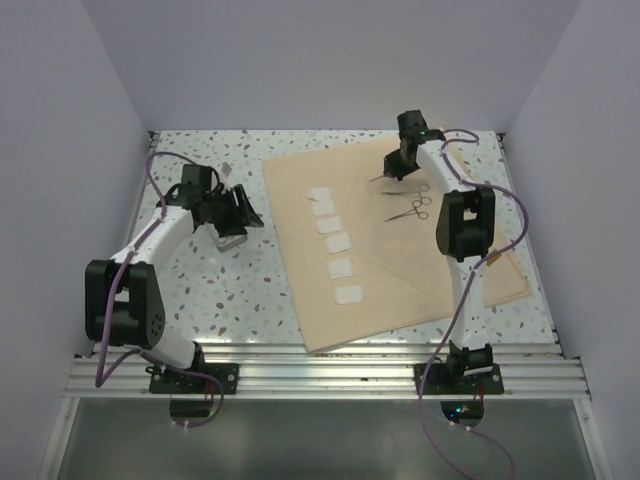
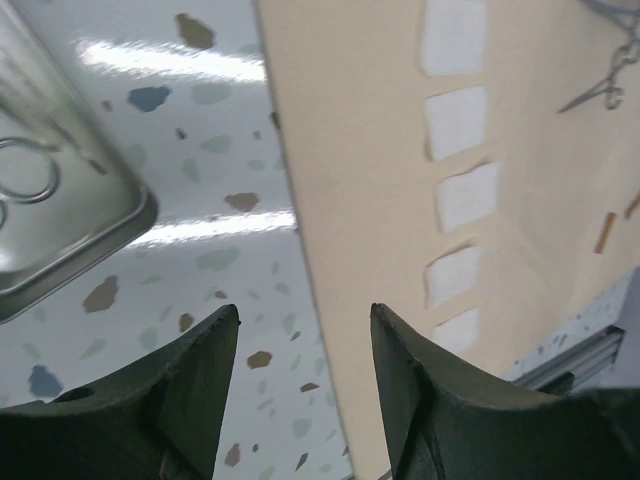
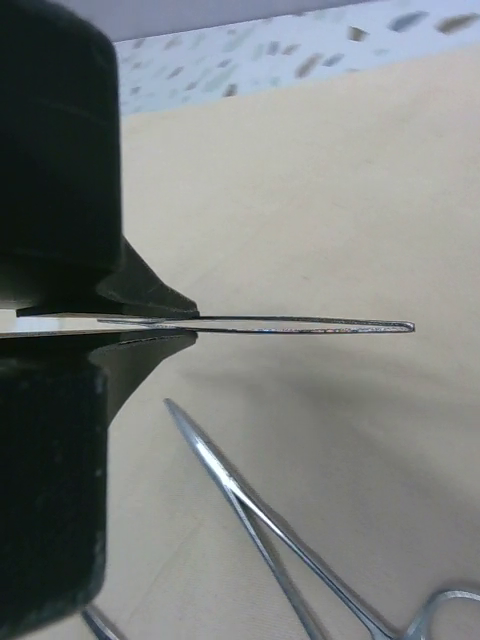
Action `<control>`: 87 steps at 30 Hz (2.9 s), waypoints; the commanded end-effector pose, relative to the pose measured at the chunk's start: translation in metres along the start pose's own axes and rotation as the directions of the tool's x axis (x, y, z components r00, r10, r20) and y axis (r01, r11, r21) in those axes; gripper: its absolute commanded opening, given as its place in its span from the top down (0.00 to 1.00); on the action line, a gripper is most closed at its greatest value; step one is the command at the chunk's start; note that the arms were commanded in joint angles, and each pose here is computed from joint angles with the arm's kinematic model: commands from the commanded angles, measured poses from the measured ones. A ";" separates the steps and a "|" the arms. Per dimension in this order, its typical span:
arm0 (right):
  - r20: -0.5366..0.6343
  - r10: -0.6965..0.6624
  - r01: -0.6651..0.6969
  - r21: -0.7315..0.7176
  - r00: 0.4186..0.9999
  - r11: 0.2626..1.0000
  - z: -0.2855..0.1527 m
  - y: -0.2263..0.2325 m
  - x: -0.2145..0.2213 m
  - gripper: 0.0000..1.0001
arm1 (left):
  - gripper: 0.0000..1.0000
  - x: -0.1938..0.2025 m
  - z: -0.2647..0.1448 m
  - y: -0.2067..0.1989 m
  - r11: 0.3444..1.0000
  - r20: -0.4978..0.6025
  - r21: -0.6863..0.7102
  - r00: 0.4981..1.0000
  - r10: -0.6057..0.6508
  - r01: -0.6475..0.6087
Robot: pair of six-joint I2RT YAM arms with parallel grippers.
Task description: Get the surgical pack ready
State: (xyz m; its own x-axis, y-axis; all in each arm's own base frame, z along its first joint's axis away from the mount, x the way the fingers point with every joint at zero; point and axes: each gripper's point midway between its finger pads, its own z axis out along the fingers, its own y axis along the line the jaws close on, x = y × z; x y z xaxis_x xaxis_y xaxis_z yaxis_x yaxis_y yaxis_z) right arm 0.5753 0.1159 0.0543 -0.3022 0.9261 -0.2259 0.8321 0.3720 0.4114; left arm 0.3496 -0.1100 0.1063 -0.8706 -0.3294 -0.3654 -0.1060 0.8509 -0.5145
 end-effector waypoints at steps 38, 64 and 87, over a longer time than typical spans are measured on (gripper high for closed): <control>-0.017 -0.871 0.314 -0.929 0.490 0.195 -0.281 0.008 0.281 0.92 | 1.00 0.012 -0.018 -0.119 0.885 -0.016 0.465 0.999 0.039 -0.028; -0.034 -0.820 0.785 -0.269 0.572 0.558 -0.133 -0.057 0.008 0.09 | 0.82 -0.030 0.013 0.108 0.906 0.057 -0.292 0.951 -0.303 0.306; -0.033 -0.232 0.233 0.251 0.972 0.940 -0.059 -0.118 -0.008 0.48 | 0.46 -0.044 -0.020 0.042 0.974 0.110 -0.168 0.984 -0.137 0.155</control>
State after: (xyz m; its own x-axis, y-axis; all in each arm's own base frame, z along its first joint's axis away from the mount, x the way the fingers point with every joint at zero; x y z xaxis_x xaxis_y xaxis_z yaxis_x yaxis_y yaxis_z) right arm 0.4384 0.0793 0.0601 -0.6029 0.7645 -0.2283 0.7606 0.6371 0.1250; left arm 0.3672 -0.0367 0.0900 -0.7830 -0.5432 -0.3031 -0.4146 0.8190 -0.3967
